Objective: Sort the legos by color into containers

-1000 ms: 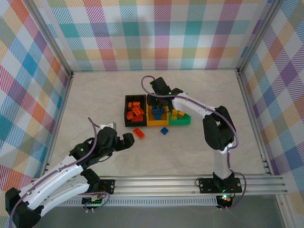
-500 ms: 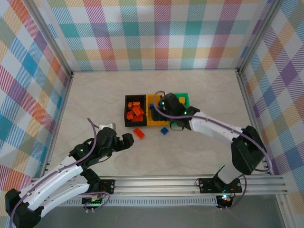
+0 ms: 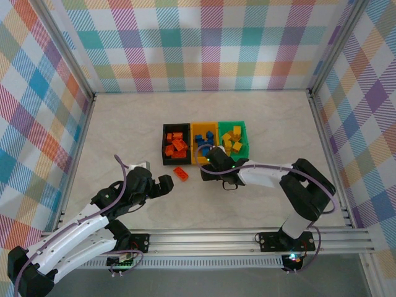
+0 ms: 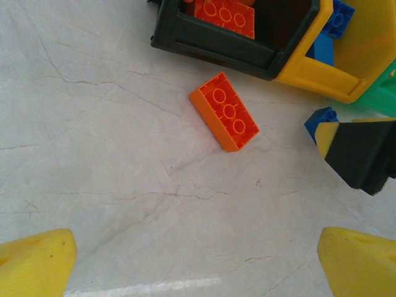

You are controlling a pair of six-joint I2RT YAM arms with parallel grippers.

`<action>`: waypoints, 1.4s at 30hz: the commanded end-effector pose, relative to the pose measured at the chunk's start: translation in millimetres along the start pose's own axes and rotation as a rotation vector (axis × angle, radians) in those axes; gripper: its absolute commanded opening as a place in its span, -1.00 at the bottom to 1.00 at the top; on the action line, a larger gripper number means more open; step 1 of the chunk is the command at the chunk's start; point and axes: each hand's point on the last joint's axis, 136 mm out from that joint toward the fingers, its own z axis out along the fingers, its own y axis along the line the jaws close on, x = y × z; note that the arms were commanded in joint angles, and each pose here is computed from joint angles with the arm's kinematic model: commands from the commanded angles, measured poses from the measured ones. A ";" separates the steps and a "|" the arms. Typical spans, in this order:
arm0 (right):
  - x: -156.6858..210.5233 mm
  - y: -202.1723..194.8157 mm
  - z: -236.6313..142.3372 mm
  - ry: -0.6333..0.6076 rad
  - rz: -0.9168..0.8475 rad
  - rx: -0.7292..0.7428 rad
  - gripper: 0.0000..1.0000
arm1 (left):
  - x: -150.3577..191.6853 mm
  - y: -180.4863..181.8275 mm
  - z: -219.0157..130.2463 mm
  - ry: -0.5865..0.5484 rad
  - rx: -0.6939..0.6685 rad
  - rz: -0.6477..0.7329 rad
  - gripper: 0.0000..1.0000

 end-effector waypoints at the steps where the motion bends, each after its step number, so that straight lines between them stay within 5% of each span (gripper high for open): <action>1: -15.1 1.5 8.6 -0.038 0.016 0.002 0.63 | 0.4 2.7 0.0 -0.004 0.004 -0.026 1.00; 19: -3.8 -7.6 21.0 0.020 -0.029 0.063 -0.01 | 0.9 6.3 2.6 -0.004 -0.006 -0.029 1.00; 30: -1.4 -1.8 -32.6 -0.023 -0.017 -0.059 -0.26 | 0.6 4.5 2.4 -0.001 0.001 -0.027 1.00; 37: -31.1 9.7 -83.7 -0.099 -0.035 -0.137 -0.27 | -0.7 3.8 4.3 -0.002 0.000 -0.029 1.00; 42: -91.4 21.6 -84.9 -0.165 -0.039 -0.134 -0.29 | 0.3 4.1 6.8 0.005 -0.004 -0.031 1.00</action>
